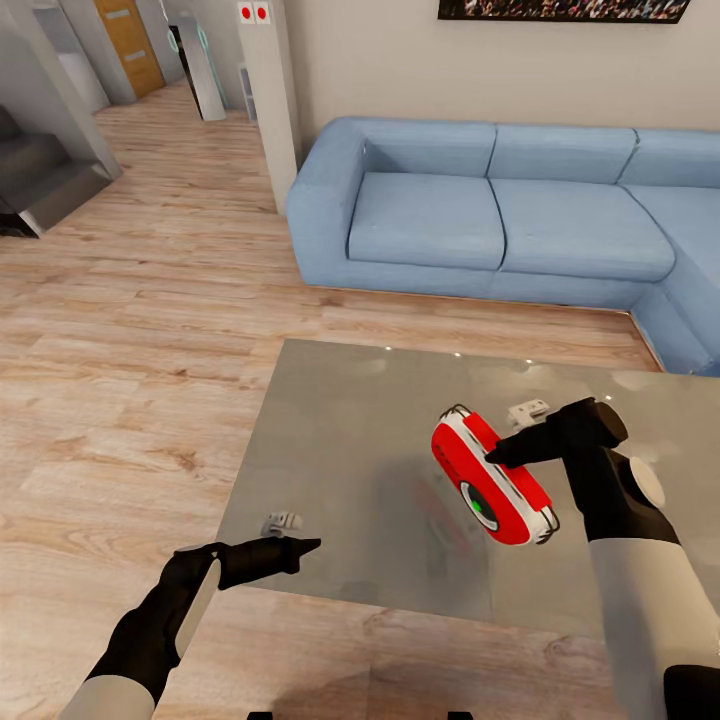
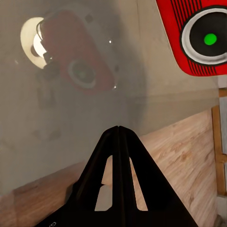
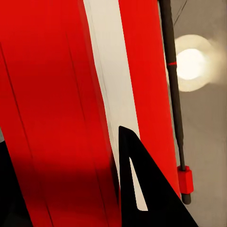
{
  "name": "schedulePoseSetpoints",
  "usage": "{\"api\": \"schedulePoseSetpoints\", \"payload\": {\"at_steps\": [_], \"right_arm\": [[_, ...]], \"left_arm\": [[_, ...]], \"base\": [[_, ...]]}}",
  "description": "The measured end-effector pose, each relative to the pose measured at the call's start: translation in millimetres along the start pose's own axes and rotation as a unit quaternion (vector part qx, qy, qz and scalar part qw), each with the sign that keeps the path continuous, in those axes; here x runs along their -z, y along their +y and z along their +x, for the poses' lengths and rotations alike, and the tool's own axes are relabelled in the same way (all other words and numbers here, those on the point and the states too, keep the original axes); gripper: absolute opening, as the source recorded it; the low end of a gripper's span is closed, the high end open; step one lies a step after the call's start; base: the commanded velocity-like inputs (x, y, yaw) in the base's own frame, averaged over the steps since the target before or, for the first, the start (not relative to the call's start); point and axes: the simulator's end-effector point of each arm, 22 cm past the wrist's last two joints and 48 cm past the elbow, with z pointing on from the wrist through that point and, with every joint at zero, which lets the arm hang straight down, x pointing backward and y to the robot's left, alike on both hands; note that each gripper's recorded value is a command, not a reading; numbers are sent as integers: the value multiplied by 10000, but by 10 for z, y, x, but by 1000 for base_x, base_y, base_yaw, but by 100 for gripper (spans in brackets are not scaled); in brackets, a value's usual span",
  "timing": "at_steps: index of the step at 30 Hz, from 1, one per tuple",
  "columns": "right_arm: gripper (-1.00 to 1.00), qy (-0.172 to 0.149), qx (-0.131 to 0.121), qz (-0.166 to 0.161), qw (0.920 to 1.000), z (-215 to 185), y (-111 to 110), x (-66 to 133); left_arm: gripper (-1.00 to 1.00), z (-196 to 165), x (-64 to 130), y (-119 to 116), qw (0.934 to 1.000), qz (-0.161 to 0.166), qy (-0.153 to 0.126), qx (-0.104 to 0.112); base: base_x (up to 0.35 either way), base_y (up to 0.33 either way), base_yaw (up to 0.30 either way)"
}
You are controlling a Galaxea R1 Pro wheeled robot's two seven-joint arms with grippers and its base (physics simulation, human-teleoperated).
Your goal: Turn on the radio receiver that's on the table in the living room.
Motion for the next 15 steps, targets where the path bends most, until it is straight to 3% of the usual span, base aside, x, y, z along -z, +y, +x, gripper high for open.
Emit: {"api": "schedulePoseSetpoints", "payload": {"at_steps": [7, 15], "right_arm": [[-100, 155, -36, 273, 9995, 90, -101, -100], [-100, 331, -279, 268, 9987, 240, -136, -224]], "left_arm": [[-100, 0, -4, -6, 10000, 5, -1, 2], [-100, -4, -5, -7, 10000, 7, -10, -6]], "base": [[0, 0, 0], [0, 0, 0]]}}
